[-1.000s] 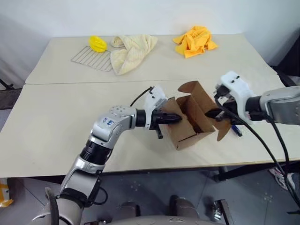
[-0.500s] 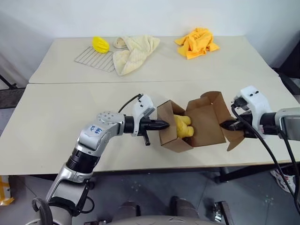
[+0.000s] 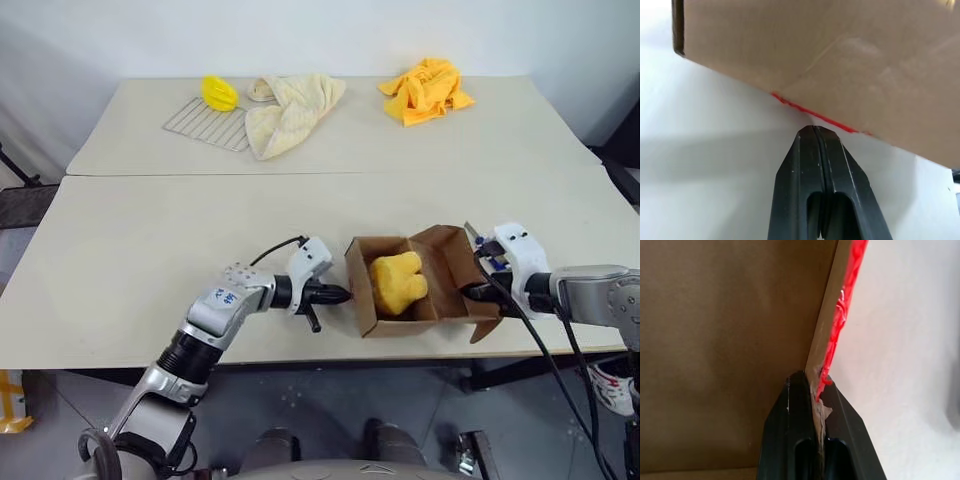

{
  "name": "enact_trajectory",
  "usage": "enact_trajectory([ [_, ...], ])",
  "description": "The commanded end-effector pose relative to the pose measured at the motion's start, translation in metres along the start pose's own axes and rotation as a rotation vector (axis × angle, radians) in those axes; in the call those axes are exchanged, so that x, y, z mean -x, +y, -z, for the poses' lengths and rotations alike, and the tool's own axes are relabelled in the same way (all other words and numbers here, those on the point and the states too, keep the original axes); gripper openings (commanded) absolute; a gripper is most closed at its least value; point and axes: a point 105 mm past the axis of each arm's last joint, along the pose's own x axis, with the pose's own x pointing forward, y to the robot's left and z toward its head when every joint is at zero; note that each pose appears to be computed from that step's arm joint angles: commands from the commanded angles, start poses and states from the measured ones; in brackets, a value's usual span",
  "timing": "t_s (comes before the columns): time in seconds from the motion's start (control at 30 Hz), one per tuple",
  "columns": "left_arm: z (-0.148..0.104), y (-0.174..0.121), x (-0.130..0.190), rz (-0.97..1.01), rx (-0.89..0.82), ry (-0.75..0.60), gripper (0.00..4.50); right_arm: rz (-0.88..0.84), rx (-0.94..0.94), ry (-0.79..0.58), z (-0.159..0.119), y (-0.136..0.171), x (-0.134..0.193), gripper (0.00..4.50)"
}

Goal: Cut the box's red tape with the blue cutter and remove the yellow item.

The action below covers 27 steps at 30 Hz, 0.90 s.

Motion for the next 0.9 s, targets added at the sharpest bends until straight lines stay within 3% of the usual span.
enact_trajectory([
  [0.03, -0.006, 0.0, -0.005, 0.008, -0.023, -0.008, 0.0, -0.008, 0.077, -0.071, -0.01, 0.006, 0.004, 0.68],
  [0.4, -0.008, 0.013, -0.004, -0.006, -0.045, -0.002, 0.0, -0.006, 0.127, -0.233, -0.031, 0.002, 0.028, 4.48],
  [0.67, 0.004, 0.02, 0.0, -0.032, -0.023, 0.014, 0.0, -0.006, 0.185, -0.298, -0.047, 0.0, 0.052, 4.48],
  [0.83, 0.016, 0.032, 0.012, -0.083, -0.001, 0.036, 0.0, -0.017, 0.215, -0.33, -0.055, 0.002, 0.065, 4.48],
  [0.9, 0.025, 0.05, 0.031, -0.158, 0.019, 0.055, 0.0, -0.029, 0.232, -0.343, -0.057, 0.001, 0.074, 4.48],
])
